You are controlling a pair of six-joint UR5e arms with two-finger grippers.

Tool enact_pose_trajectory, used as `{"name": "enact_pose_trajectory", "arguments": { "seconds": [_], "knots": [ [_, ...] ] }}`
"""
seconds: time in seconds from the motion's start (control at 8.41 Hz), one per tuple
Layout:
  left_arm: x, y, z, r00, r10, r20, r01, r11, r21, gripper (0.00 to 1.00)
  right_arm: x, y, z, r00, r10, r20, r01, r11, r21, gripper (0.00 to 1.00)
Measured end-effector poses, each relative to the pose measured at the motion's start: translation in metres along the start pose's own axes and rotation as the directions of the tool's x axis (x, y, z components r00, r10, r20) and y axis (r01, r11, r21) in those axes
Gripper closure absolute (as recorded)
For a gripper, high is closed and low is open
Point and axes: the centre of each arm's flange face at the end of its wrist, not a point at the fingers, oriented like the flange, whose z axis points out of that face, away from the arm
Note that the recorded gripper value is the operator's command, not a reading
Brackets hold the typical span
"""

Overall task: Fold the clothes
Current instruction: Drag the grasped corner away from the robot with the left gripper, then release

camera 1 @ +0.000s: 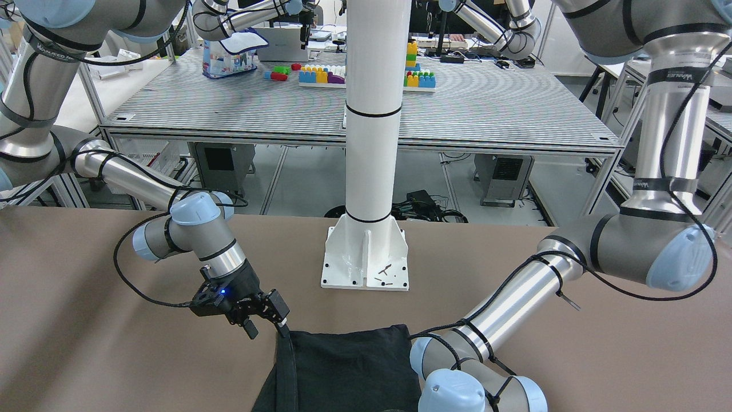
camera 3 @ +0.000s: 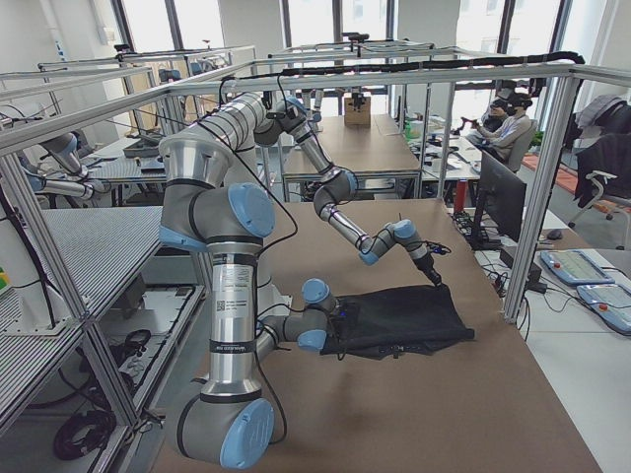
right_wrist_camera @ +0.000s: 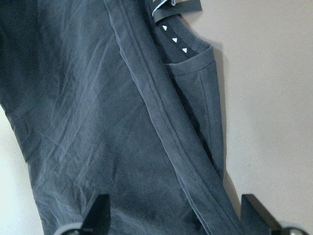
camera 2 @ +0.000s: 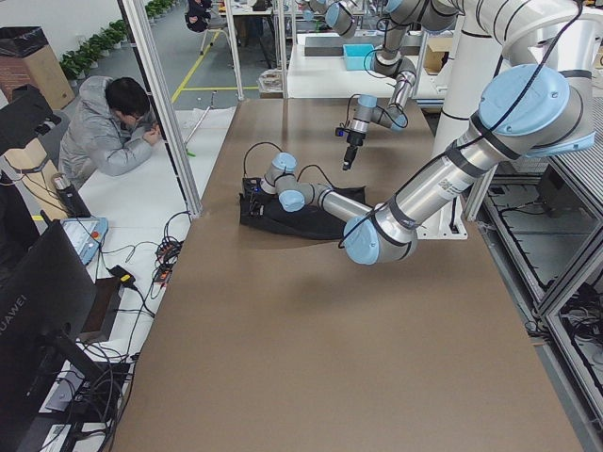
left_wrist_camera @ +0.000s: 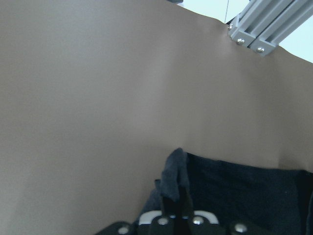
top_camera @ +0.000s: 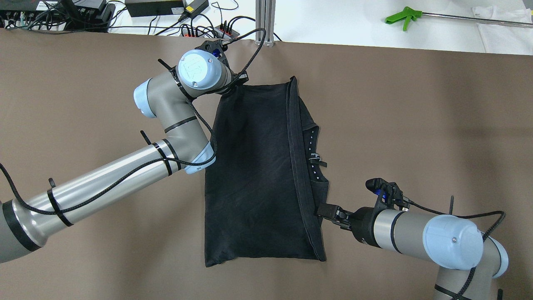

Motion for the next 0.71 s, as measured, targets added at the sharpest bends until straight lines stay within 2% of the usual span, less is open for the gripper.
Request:
{"name": "enact_pose_trajectory", "arguments": {
  "seconds": [0.48,0.59,0.71],
  "knots": [
    [0.021,-0.004,-0.001,1.0,0.001,-0.003,-0.001,1.0,0.013,1.0,0.001,-0.001,0.0,1.0,0.0,-0.002,0.0,1.0,0.001,0.05],
    [0.023,-0.005,0.001,1.0,0.0,0.001,0.0,1.0,0.014,0.48,0.001,0.0,0.0,1.0,0.0,-0.002,0.0,1.0,0.001,0.06],
    [0.023,-0.006,0.002,1.0,0.0,0.005,0.0,1.0,0.016,0.0,0.001,-0.001,0.0,1.0,0.0,-0.002,0.0,1.0,0.001,0.06]
  ]
}}
